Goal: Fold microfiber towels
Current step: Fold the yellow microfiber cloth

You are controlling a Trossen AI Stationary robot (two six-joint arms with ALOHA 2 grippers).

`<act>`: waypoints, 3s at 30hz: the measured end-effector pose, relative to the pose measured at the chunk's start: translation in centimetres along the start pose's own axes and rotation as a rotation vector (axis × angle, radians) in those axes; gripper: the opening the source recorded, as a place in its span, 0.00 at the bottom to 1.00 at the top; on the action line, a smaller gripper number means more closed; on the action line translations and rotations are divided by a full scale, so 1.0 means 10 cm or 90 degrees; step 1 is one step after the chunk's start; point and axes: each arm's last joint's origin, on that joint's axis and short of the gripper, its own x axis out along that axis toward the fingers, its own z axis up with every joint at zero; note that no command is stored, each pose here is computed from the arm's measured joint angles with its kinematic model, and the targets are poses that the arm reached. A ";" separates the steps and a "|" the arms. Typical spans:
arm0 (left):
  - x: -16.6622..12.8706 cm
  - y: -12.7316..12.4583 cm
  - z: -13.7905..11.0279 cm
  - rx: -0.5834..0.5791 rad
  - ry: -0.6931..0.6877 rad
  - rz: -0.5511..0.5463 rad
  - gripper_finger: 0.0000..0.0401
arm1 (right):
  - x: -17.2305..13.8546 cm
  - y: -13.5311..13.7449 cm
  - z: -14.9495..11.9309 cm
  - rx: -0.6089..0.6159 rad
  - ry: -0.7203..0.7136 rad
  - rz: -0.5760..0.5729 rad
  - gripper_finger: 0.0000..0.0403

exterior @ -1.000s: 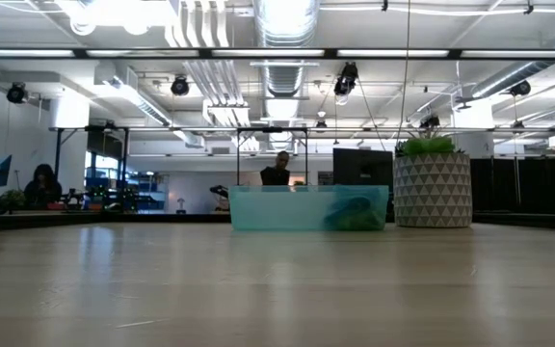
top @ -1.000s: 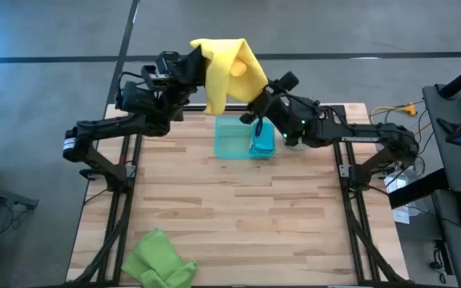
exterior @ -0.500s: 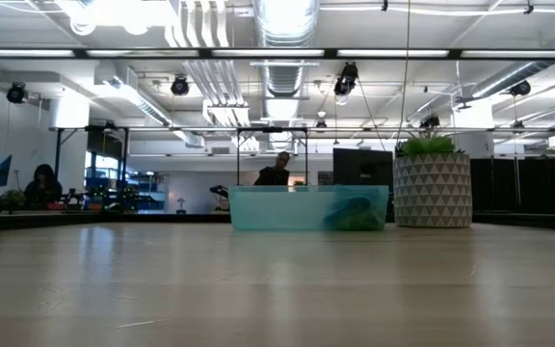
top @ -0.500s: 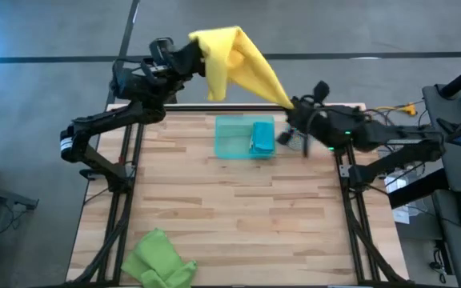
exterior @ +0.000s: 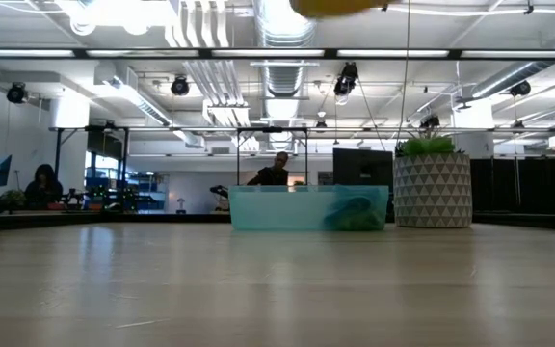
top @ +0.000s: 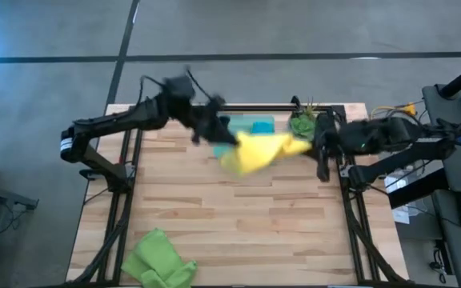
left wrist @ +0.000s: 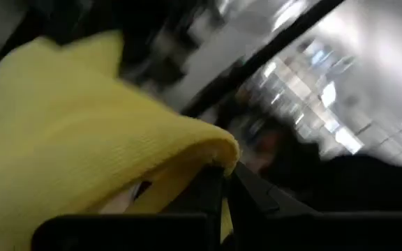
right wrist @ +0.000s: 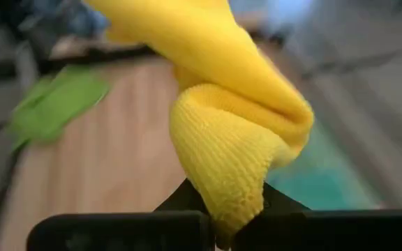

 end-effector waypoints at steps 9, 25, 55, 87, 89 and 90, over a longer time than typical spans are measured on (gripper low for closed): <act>0.21 0.49 -1.02 0.074 0.393 0.482 0.00 | 0.46 0.45 -0.86 0.057 0.200 0.118 0.02; 0.72 1.03 -1.68 -0.001 0.541 0.434 0.36 | 0.98 0.68 -1.47 0.187 0.139 0.211 0.02; -1.38 -0.22 -2.16 -0.081 -0.028 0.386 0.59 | 3.55 0.40 0.00 0.069 0.084 0.344 0.44; -2.29 -0.54 -2.32 0.052 -0.294 0.193 0.58 | 4.37 0.23 0.08 0.012 0.283 0.210 0.03; -2.26 -0.51 -2.33 0.050 -0.277 0.209 0.58 | 4.19 0.24 0.25 -0.001 0.263 0.209 0.02; -2.24 -0.50 -2.33 0.049 -0.268 0.217 0.58 | 4.10 0.24 0.34 -0.011 0.247 0.205 0.02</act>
